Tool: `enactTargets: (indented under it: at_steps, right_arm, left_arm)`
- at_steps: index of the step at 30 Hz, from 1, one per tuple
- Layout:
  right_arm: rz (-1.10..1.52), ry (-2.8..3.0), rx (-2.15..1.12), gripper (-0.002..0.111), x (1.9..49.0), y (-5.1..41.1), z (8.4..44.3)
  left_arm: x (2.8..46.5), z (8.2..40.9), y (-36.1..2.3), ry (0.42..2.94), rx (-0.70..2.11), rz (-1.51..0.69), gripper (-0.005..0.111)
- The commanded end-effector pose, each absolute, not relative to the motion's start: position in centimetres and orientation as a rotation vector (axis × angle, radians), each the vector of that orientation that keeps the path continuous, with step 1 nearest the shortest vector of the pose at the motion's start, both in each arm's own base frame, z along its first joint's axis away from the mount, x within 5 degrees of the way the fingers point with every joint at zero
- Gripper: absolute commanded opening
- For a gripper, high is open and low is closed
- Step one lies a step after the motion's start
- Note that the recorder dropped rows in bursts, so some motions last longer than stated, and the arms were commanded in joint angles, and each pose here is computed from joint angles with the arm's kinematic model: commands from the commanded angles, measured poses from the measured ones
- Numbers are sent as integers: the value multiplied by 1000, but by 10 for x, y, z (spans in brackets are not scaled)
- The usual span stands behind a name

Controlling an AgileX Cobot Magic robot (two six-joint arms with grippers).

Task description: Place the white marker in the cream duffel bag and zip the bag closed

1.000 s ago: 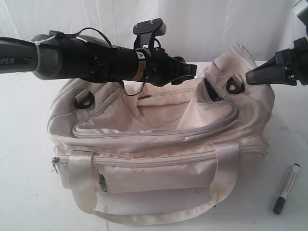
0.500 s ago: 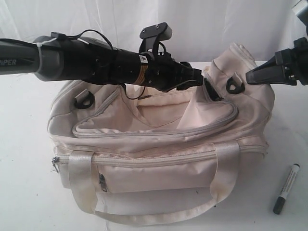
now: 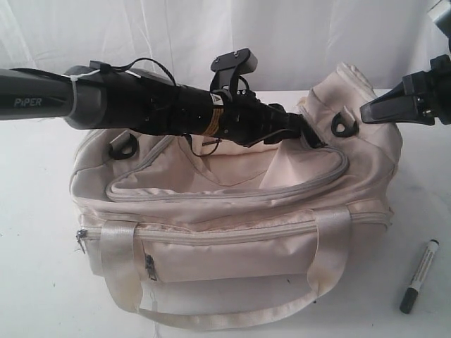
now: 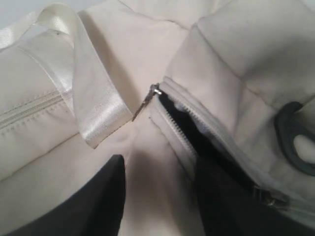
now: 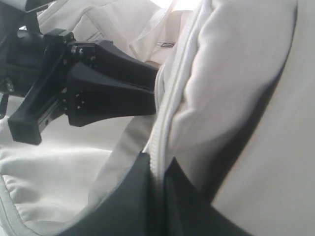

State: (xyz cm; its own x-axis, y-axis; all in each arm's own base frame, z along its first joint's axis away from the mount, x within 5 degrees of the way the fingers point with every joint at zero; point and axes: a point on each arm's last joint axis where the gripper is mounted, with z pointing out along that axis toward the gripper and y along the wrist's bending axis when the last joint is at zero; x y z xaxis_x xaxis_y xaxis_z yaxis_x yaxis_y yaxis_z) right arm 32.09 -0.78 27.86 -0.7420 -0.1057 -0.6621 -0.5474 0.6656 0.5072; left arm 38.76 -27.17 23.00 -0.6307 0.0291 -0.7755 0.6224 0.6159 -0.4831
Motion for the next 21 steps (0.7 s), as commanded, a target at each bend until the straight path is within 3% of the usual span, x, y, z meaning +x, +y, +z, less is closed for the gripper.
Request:
enactTargets:
  at_steps: [1,11,13,16,21]
  right_arm:
    - [985,2228,-485,0,321,-5,287]
    - [987,2227,-484,0,321,-5,287]
    - [987,2227,-484,0,321,-5,287]
    - [987,2227,-484,0,321,-5,287]
    - [967,2236,-487,0,322,-6,286]
  left_arm:
    - [384,228,-280,2071,513,-981,50]
    - [388,219,-282,2076,466,-935,48]
    - [390,211,-283,2096,435,-933,35]
    - [394,206,-281,2111,379,-912,2]
    - [395,228,-279,2041,413,-915,0]
